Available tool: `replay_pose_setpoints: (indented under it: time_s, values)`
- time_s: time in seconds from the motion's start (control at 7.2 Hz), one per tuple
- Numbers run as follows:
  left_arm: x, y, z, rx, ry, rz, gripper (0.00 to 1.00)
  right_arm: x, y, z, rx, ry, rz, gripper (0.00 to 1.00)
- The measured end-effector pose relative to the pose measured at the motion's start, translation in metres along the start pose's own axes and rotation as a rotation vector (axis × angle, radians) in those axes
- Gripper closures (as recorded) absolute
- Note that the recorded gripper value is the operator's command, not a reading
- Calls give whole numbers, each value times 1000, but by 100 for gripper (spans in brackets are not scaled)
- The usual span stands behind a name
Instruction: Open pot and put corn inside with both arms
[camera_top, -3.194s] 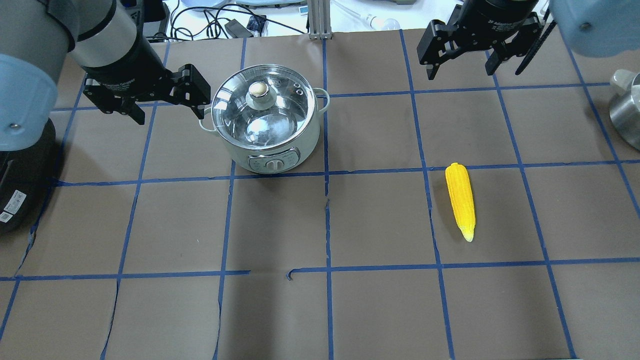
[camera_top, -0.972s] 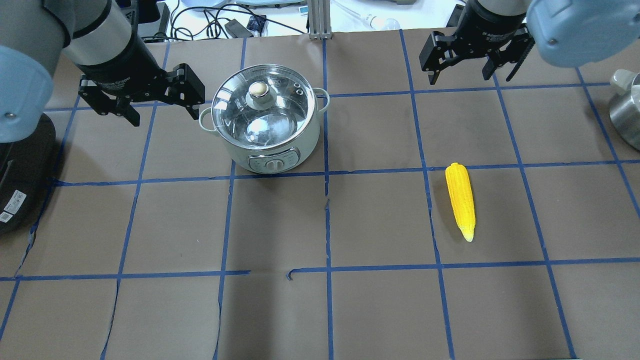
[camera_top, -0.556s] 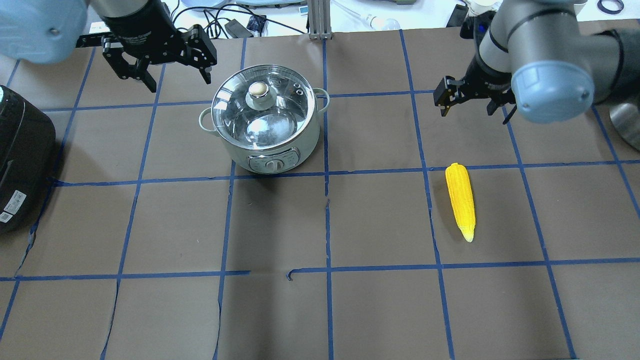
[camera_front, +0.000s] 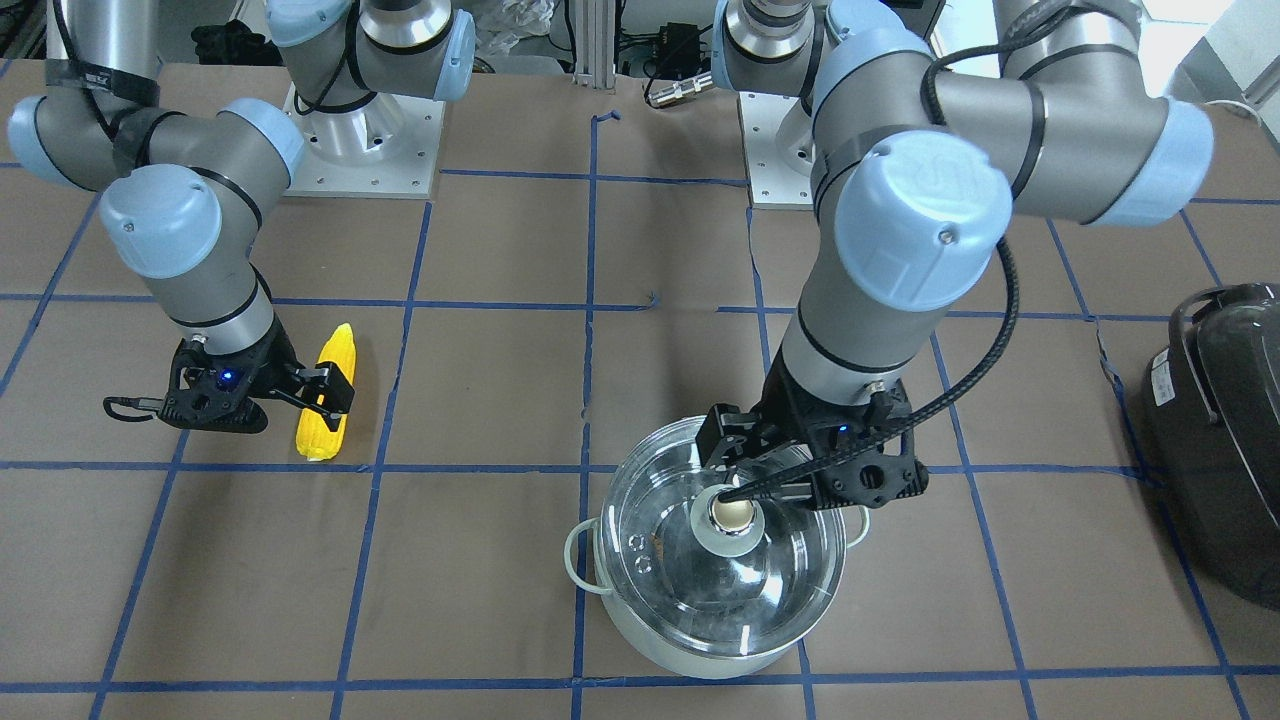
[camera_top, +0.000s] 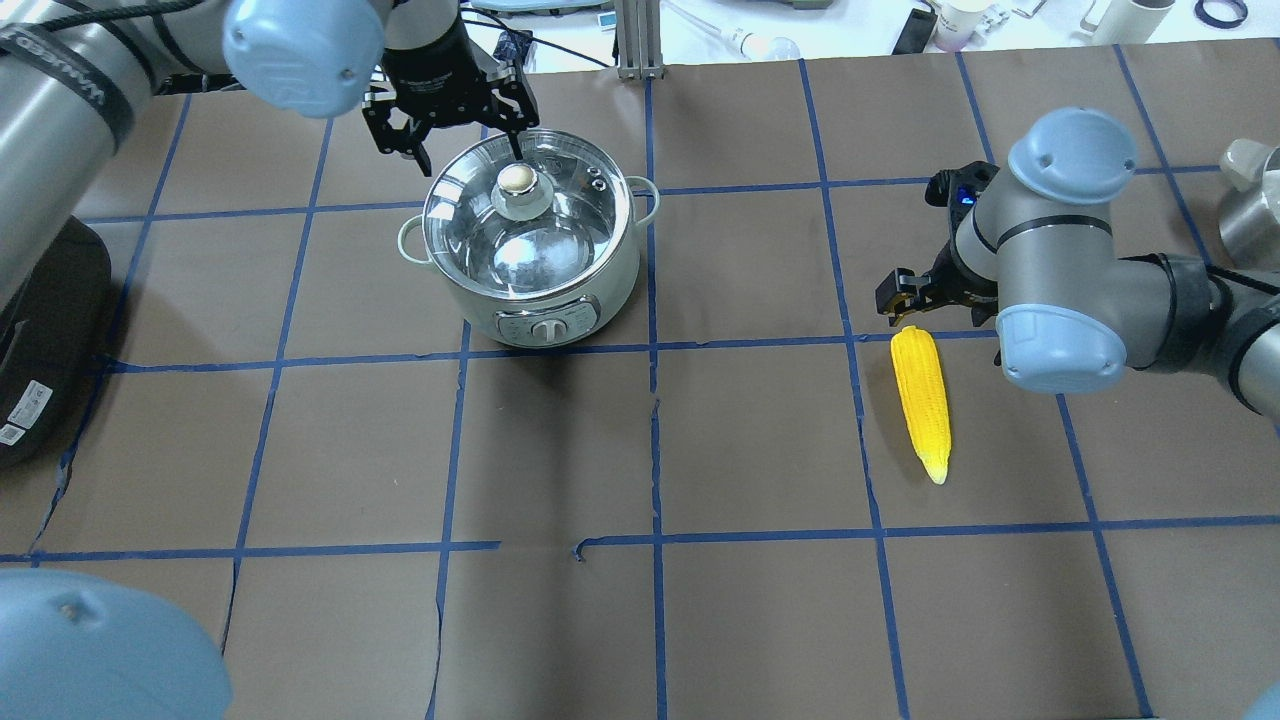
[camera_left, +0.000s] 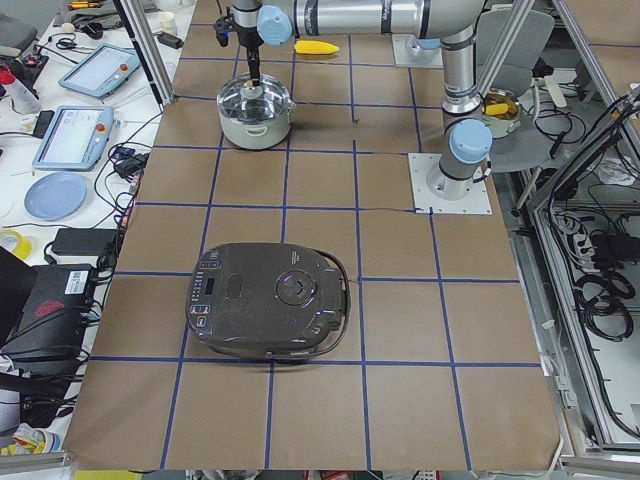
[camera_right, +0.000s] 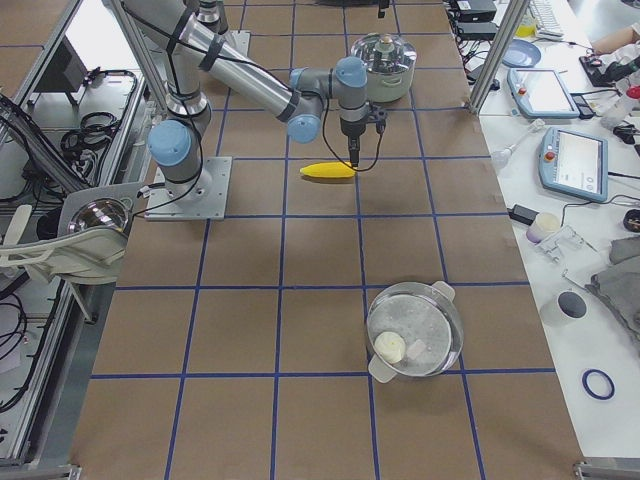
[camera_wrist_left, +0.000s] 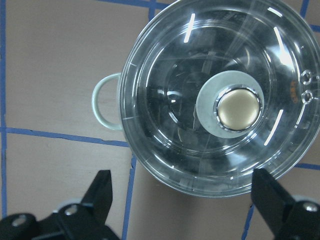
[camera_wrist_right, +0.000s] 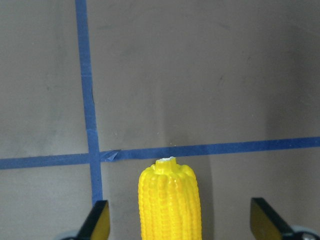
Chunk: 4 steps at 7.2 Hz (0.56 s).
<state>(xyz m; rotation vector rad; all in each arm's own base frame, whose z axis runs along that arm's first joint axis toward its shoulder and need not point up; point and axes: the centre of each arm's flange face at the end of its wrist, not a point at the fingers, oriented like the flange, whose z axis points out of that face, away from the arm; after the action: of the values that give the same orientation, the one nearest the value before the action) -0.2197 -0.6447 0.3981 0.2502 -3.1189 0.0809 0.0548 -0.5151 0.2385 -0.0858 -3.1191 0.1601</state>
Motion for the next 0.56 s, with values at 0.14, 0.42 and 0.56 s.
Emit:
replay_pose_setpoints:
  time_s: [0.14, 0.42, 0.56]
  values:
    - [12, -4, 18, -3, -1, 8, 0, 0, 2, 11, -20, -1, -4, 0]
    - [19, -9, 43, -21, -9, 25, 5, 1, 9, 26, -59, 14, -31, 0]
    - [20, -11, 48, -24, -10, 26, 12, 1, 16, 34, -80, 16, -42, 0]
